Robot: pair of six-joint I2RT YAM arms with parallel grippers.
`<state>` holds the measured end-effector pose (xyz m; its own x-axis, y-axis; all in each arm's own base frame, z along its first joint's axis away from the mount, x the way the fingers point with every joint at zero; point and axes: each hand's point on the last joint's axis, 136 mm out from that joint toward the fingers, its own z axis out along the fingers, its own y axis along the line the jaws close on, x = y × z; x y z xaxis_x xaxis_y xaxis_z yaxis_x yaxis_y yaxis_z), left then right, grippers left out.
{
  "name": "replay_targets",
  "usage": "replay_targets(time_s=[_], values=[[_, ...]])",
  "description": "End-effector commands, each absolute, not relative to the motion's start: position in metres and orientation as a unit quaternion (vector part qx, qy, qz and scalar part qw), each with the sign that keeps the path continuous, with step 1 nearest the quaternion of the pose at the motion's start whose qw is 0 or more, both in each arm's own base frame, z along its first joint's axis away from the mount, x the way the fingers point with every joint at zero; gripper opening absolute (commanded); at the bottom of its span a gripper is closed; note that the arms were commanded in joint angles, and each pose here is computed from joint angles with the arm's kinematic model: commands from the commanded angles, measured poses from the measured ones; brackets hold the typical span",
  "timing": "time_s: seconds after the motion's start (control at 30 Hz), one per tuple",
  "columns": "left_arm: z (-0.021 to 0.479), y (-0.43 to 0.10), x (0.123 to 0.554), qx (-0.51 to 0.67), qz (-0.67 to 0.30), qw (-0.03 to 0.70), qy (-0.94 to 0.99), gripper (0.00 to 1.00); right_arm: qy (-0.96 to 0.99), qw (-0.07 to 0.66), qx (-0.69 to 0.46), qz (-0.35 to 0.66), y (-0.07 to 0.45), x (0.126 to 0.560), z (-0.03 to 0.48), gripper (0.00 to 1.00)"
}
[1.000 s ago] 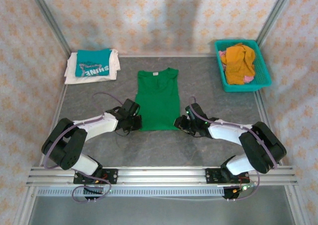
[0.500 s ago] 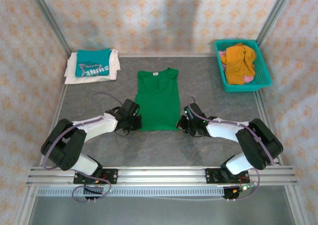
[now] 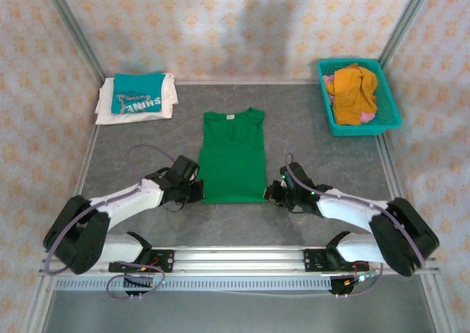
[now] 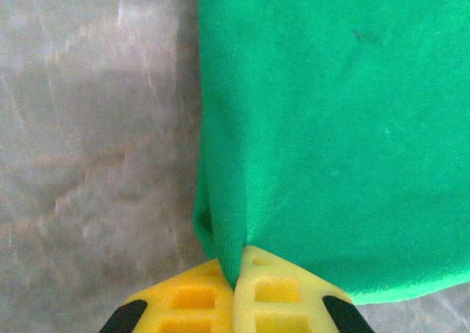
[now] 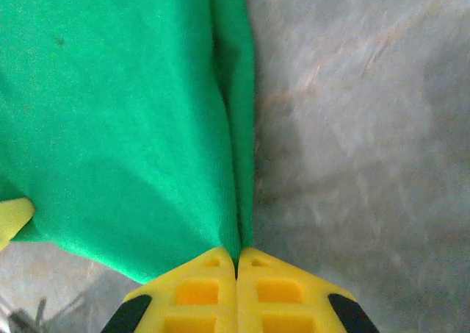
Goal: Fold and stack the t-shirts
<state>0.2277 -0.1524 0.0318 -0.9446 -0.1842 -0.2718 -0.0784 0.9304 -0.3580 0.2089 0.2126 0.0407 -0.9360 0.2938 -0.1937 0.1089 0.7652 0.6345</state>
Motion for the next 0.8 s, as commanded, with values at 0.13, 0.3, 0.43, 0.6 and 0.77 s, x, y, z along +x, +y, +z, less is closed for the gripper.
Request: replay_targets(time_s=[0.13,0.3,0.43,0.6,0.77], values=[[0.070,-0.157,0.198,-0.033,-0.210,0.164,0.963,0.00,0.919,0.173,0.115,0.335,0.205,0.195,0.071,0.00],[0.109,-0.161,0.224,-0.030,-0.216,0.189,0.957,0.00,0.910,0.228,0.133,0.320,0.208,0.232,0.117,0.00],[0.137,-0.160,0.267,-0.076,-0.262,0.196,0.942,0.00,0.907,0.257,0.138,0.305,0.214,0.273,0.150,0.00],[0.167,-0.152,0.324,-0.073,-0.242,0.236,0.938,0.00,0.909,0.273,0.129,0.288,0.223,0.333,0.173,0.00],[0.175,-0.144,0.389,-0.078,-0.228,0.253,0.937,0.00,0.910,0.274,0.141,0.278,0.231,0.399,0.174,0.00]])
